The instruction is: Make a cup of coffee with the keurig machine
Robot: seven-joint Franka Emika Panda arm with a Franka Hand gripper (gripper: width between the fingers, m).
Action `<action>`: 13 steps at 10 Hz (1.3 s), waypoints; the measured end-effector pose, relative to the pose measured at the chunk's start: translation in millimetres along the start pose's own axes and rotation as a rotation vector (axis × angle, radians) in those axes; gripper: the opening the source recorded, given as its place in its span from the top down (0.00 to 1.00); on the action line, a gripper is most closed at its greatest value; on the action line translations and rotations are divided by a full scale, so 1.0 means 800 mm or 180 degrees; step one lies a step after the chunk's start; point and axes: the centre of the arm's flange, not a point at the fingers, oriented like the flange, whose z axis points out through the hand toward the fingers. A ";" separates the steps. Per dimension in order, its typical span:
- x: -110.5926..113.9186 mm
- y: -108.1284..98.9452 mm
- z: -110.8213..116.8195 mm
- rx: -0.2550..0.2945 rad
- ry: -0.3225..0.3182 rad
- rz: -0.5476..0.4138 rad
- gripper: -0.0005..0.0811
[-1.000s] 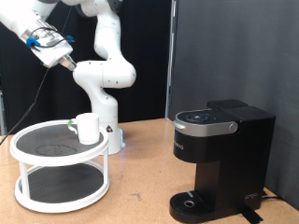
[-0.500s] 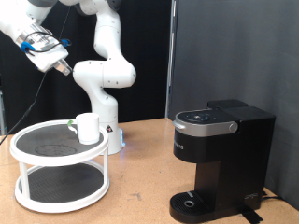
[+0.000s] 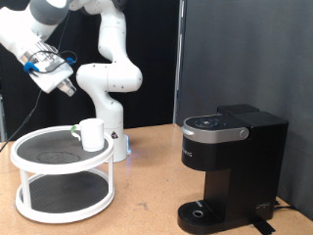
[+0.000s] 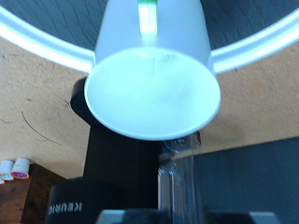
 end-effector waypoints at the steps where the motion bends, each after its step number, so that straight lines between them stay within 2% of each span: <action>1: 0.005 -0.005 0.009 0.0068 -0.0014 -0.0005 0.99; 3: 0.015 -0.012 0.023 0.0151 -0.0018 0.0019 0.66; 4: 0.019 -0.016 0.031 0.0179 -0.0003 0.0038 0.66; 5: 0.023 -0.019 0.037 0.0204 0.0011 0.0050 0.48; 6: 0.028 -0.022 0.043 0.0215 0.0024 0.0054 0.26; 7: 0.032 -0.026 0.049 0.0229 0.0038 0.0067 0.26; 8: 0.037 -0.030 0.056 0.0242 0.0054 0.0075 0.12; 13: 0.059 -0.038 0.084 0.0189 0.0113 0.0019 0.09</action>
